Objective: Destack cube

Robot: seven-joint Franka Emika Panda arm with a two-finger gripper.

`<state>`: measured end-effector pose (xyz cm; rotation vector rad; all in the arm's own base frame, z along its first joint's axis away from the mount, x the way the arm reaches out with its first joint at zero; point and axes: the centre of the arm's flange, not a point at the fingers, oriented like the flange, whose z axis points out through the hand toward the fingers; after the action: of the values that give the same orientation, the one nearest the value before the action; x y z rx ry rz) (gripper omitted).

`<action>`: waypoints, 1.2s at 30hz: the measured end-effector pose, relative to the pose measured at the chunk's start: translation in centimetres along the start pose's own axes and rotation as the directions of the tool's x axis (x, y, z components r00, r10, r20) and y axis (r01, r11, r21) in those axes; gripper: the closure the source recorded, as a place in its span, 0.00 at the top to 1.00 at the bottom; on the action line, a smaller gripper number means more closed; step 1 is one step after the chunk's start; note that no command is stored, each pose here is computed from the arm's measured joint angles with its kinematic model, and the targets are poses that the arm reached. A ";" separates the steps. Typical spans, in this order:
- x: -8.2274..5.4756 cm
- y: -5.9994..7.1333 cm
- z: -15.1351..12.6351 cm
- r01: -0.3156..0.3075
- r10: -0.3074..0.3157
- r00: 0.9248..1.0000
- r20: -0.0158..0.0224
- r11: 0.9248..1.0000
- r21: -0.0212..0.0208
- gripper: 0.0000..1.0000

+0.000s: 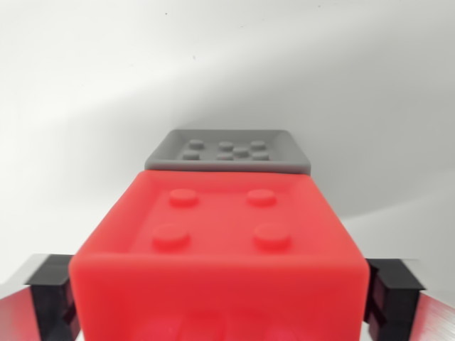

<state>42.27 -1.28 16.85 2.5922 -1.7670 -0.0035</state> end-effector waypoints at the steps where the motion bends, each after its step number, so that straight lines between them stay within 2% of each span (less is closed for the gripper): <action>1: 0.0 0.0 0.0 0.000 0.000 1.000 0.000 1.000 0.000 0.00; 29: 0.0 0.0 0.0 0.000 0.000 1.000 0.000 1.000 0.000 0.00; 36: 0.0 0.0 -0.5 0.000 0.000 1.000 0.000 1.000 0.002 0.00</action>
<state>42.31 -1.26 17.32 2.5938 -1.7680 -0.0013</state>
